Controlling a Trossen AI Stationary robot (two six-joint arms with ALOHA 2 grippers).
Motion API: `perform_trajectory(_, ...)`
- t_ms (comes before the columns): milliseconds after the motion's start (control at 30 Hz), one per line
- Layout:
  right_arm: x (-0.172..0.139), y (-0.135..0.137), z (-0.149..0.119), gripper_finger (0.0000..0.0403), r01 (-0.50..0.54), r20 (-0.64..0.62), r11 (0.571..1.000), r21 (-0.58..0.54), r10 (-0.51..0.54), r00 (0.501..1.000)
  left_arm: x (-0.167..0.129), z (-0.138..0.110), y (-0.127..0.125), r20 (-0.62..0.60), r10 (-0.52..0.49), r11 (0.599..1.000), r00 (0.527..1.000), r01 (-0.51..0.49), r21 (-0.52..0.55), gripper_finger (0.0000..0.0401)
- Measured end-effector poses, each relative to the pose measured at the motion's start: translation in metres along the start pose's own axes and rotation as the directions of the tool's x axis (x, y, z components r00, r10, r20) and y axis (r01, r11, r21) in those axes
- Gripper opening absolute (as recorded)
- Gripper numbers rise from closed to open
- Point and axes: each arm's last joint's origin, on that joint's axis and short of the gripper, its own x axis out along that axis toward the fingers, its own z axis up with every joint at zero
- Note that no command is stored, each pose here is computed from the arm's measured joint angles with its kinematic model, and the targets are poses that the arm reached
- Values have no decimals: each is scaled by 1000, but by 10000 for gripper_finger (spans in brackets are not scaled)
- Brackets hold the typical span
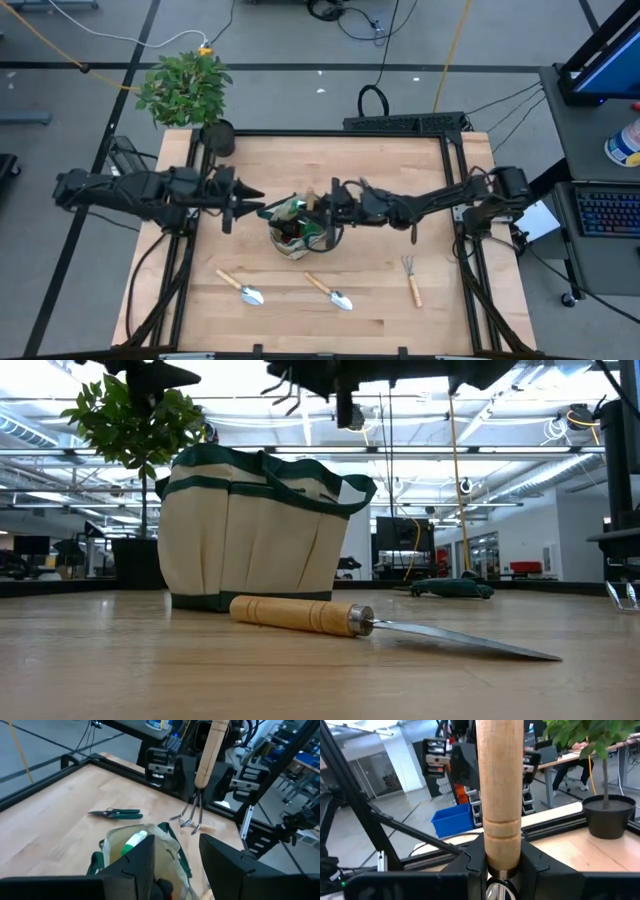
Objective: Pick & Place Garden tools in Gardening bag
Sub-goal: Put the top brown hand rake into the gardening bag
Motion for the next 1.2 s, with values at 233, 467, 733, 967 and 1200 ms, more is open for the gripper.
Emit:
perform_trajectory(233, 10, -4, -22, 48, 25, -83, 1000, 0, -25, 996, -7, -13, -2, 7, 10, 1000, 1000, -10, 10, 159)
perform_trajectory(467, 13, -10, -41, 48, 111, -182, 994, -12, -111, 977, -11, -15, -1, -1, 14, 1000, 1000, -14, 15, 159)
perform_trajectory(733, 12, -13, -44, 50, 165, -198, 985, -39, -170, 965, -11, -16, -1, -13, 5, 1000, 1000, -5, 20, 159)
perform_trajectory(967, 12, -13, -45, 52, 167, -201, 986, -25, -168, 965, -10, -16, -1, -14, 5, 1000, 1000, -4, 25, 159)
perform_trajectory(1200, 12, -13, -45, 60, 168, -207, 986, -11, -166, 964, -10, -16, -1, -14, 4, 1000, 1000, -4, 30, 159)
